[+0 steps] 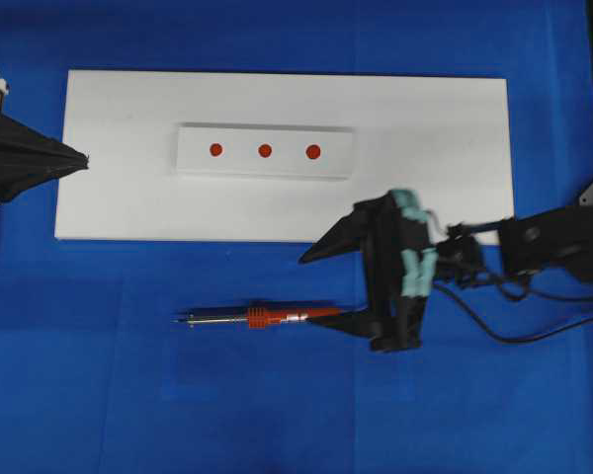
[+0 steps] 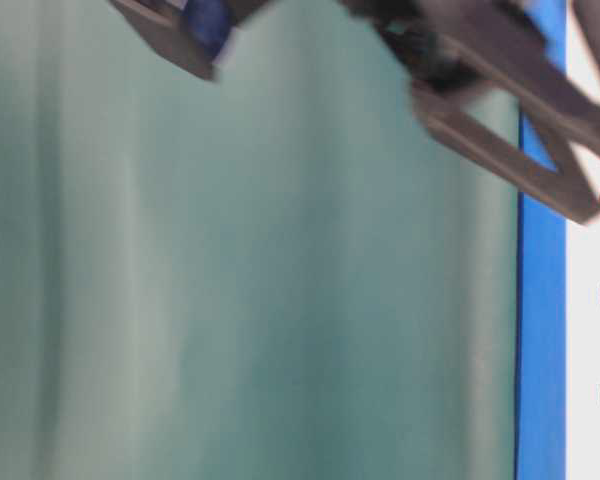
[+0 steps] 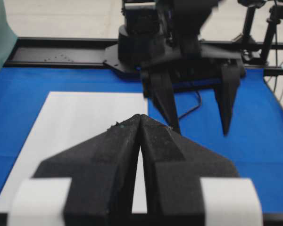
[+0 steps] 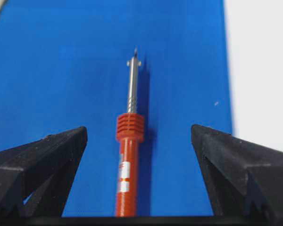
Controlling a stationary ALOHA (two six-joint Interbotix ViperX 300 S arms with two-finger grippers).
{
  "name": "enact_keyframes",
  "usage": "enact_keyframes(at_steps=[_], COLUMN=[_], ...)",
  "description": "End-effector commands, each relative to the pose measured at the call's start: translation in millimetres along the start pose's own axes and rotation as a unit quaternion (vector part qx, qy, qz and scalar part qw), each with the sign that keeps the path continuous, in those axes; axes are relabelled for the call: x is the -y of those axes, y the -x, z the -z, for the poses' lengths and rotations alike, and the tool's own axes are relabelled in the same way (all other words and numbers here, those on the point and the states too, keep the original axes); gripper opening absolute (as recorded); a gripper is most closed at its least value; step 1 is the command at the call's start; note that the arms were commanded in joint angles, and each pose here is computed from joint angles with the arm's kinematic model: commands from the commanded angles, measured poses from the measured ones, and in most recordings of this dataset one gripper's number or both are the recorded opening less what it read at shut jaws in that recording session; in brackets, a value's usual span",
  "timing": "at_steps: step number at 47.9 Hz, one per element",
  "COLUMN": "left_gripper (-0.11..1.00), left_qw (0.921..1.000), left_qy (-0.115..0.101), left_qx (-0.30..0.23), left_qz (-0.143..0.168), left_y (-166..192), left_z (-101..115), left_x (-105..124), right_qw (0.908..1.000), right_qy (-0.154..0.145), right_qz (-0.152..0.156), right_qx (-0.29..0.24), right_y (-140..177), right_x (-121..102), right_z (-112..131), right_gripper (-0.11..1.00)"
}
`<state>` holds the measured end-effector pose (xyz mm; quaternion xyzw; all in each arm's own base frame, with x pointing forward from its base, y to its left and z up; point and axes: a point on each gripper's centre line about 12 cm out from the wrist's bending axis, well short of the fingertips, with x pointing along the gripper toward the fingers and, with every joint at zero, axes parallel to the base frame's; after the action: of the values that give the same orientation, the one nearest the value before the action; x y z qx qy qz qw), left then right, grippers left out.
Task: Touch the tip of the soldering iron to the mark.
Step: 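Move the right gripper down over the red soldering iron handle, then close the right gripper around the red handle of the soldering iron, then lift the soldering iron tip-down and carry it over the white strip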
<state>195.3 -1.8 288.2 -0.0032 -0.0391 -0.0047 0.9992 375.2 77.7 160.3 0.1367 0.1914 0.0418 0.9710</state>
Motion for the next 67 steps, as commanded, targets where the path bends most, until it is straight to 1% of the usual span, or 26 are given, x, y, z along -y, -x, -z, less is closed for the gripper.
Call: enact_keyframes(at_steps=[1,11,20,26,30,34,37,42,47,48,58,64,67], left_gripper=[0.00,0.00,0.00,0.00,0.00,0.00,0.00,0.00,0.00,0.00,0.00,0.00,0.00], left_qw=[1.0000,1.0000,1.0000,1.0000,1.0000,1.0000,1.0000,1.0000,1.0000,1.0000,1.0000,1.0000,1.0000], left_qy=[-0.001,0.000,-0.001,0.000,0.000,0.000,-0.001,0.000,0.000,-0.001,0.000,0.000,0.000], left_qx=[0.008,0.008,0.008,0.007,0.006,0.006,0.007,0.006,0.006,0.006,0.005,0.006,0.007], left_qz=[0.002,0.001,0.001,0.001,0.001,0.001,0.000,0.000,0.000,0.001,0.000,0.000,0.000], left_y=[-1,-1,0,0,0,0,0,0,0,0,0,0,0], left_z=[-4,-2,0,0,1,1,0,1,1,1,1,1,0], left_x=[1,0,0,0,0,0,0,0,0,0,0,0,0], right_qw=[0.9998,0.9996,0.9977,0.9972,0.9969,0.9969,0.9971,0.9979,0.9982,0.9983,0.9987,0.9992,0.9995], right_qy=[-0.007,-0.025,-0.045,-0.044,-0.043,-0.040,-0.038,-0.032,-0.026,-0.024,-0.021,-0.020,-0.019], right_qz=[-0.007,0.010,0.035,0.039,0.041,0.041,0.041,0.037,0.033,0.033,0.028,0.022,0.018], right_qx=[0.018,-0.010,-0.035,-0.046,-0.052,-0.054,-0.050,-0.042,-0.042,-0.043,-0.039,-0.027,-0.019], right_y=[-11,-40,-59,-67,-70,-69,-70,-70,-70,-70,-69,-63,-57], right_x=[-8,-7,2,3,4,4,5,4,3,3,1,-3,-6], right_z=[-5,21,45,56,62,63,62,61,61,61,56,44,33], right_gripper=[0.86,0.85,0.85,0.85,0.82,0.74,0.60,0.30,0.07,0.06,0.06,0.06,0.06])
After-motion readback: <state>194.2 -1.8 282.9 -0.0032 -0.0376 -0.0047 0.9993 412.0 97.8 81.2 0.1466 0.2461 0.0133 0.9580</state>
